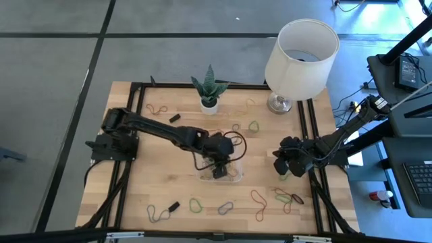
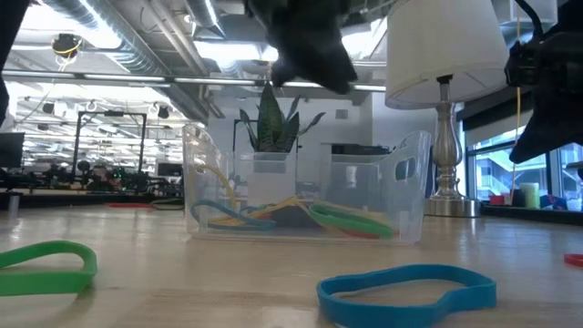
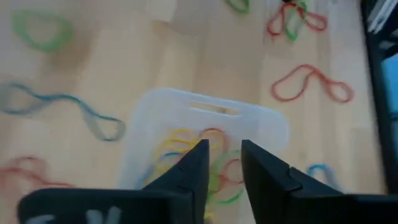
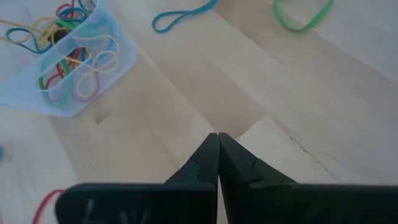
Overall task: Pick and place rubber bands into bin
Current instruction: Put the red rubber band into the transparent bin
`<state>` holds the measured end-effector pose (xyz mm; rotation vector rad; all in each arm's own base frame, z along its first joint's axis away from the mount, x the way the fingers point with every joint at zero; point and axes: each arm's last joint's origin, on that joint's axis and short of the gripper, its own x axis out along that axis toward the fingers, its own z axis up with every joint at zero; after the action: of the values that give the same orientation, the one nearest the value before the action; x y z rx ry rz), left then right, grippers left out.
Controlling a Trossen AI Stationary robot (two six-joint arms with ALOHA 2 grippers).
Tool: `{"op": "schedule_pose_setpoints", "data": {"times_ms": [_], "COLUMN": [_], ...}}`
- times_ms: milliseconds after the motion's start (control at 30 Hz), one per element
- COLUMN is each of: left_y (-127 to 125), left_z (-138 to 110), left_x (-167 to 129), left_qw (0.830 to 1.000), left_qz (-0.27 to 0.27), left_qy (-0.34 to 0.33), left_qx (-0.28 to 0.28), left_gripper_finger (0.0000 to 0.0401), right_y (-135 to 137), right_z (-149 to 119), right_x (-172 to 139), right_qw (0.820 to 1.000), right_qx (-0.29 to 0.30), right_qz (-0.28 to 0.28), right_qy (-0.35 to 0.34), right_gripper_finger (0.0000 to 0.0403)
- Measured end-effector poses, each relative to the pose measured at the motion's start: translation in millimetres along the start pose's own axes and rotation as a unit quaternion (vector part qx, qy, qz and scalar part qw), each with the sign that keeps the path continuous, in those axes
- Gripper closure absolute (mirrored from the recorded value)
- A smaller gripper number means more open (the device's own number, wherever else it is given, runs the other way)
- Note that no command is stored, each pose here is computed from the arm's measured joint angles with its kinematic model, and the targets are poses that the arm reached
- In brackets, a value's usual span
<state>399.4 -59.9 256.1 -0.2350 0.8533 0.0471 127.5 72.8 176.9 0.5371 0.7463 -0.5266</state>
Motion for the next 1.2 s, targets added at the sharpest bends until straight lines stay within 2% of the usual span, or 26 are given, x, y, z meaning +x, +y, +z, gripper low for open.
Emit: {"op": "schedule_pose_setpoints", "data": {"times_ms": [100,167,367,567,767,967,1067,1200], "left_y": [-3.0,-1.2,18.9,34.5,43.5,50.9,56.2,62.2], "left_z": [-3.0,-10.8,-55.1,-106.3,-144.8,-170.4,-179.8,-190.6], "left_x": [-19.1,-33.6,-60.9,-82.8,-103.8,-126.8,-134.8,-140.6], "left_qw": [0.997,0.995,0.993,0.990,0.987,0.980,0.976,0.973], "left_qz": [0.034,0.044,0.022,-0.007,-0.027,-0.046,-0.048,-0.049], "left_qy": [-0.039,-0.058,-0.108,-0.143,-0.156,-0.192,-0.209,-0.221], "left_qx": [0.054,0.067,0.031,-0.008,-0.011,0.027,0.040,0.048], "left_gripper_finger": [0.0352,0.0381,0.0399,0.0400,0.0400,0.0399,0.0400,0.0399], "right_y": [2.0,3.3,10.1,41.2,87.9,136.0,148.4,156.4], "right_z": [0.6,1.0,2.9,14.0,21.9,25.6,23.8,17.1], "right_x": [0.0,-0.1,0.1,-2.7,1.8,14.8,24.6,43.6], "right_qw": [1.000,1.000,0.999,1.000,0.998,0.989,0.982,0.963], "right_qx": [0.006,0.010,0.021,0.013,-0.012,-0.008,0.008,0.029], "right_qz": [0.009,0.015,0.030,0.021,-0.013,-0.019,-0.054,-0.101], "right_qy": [-0.003,-0.004,-0.009,-0.001,0.059,0.148,0.179,0.248], "right_gripper_finger": [0.0398,0.0400,0.0401,0.0401,0.0402,0.0402,0.0397,0.0382]}}
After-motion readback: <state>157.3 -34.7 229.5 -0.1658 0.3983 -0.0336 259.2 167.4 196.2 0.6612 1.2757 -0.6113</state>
